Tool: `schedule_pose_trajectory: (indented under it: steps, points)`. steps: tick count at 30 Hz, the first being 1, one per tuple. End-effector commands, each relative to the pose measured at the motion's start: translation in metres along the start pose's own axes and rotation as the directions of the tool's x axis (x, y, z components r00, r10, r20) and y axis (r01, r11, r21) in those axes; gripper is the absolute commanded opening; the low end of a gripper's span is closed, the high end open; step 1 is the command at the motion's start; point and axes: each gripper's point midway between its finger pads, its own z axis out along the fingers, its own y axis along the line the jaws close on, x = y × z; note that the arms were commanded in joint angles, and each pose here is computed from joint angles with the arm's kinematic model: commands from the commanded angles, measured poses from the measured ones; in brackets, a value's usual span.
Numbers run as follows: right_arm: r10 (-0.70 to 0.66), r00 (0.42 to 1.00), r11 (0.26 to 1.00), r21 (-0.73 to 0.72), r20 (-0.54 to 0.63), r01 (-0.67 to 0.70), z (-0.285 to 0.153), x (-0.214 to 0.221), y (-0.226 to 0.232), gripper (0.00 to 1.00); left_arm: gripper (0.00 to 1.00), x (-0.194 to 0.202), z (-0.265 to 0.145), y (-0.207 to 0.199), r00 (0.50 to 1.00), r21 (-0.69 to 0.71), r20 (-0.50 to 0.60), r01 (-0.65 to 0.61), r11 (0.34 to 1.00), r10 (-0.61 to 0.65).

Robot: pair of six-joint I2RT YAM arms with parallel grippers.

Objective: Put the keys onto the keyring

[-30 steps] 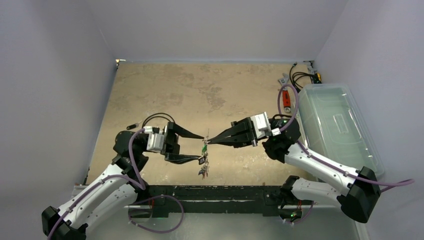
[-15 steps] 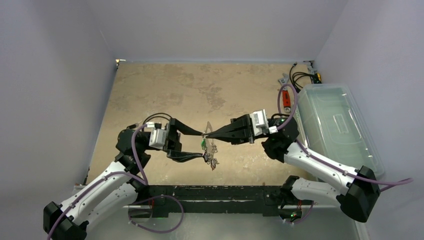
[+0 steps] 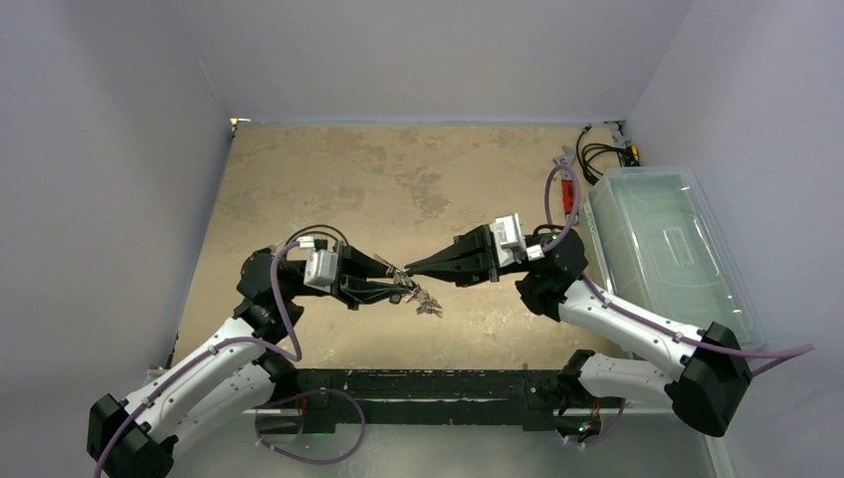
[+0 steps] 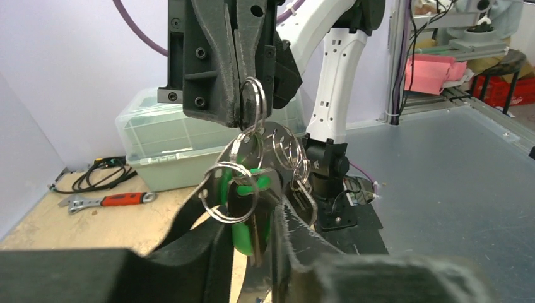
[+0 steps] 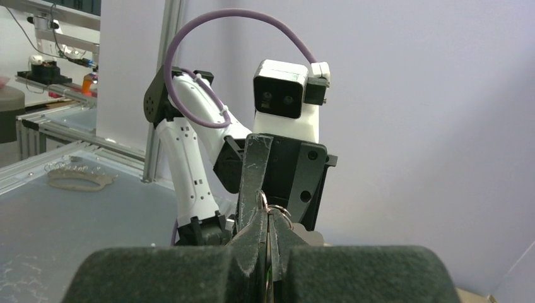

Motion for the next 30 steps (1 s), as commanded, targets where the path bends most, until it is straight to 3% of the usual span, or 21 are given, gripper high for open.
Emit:
schedule_pose_trajectory:
  steps: [1,4,16,30]
  points:
    - [-0.071,0.995,0.997,0.017,0.075,0.069,0.0,-0.03,0.001,0.0,0.1,-0.012,0.0,0.005,0.997,-0.027,0.004,-0.075,0.997,0.075]
    - [-0.079,0.994,0.996,0.038,0.069,0.076,-0.002,-0.032,0.0,0.0,0.0,-0.012,-0.001,0.004,0.996,-0.03,-0.013,-0.093,0.995,0.093]
    - [-0.113,0.993,0.979,0.173,0.018,0.108,-0.01,-0.037,-0.018,0.0,0.0,-0.017,-0.004,-0.018,0.994,0.078,-0.022,-0.104,0.992,0.106]
    - [-0.115,0.99,0.965,0.226,-0.078,0.13,-0.016,-0.023,-0.029,0.0,0.0,-0.028,-0.003,-0.024,0.997,0.098,-0.025,-0.073,0.993,0.075]
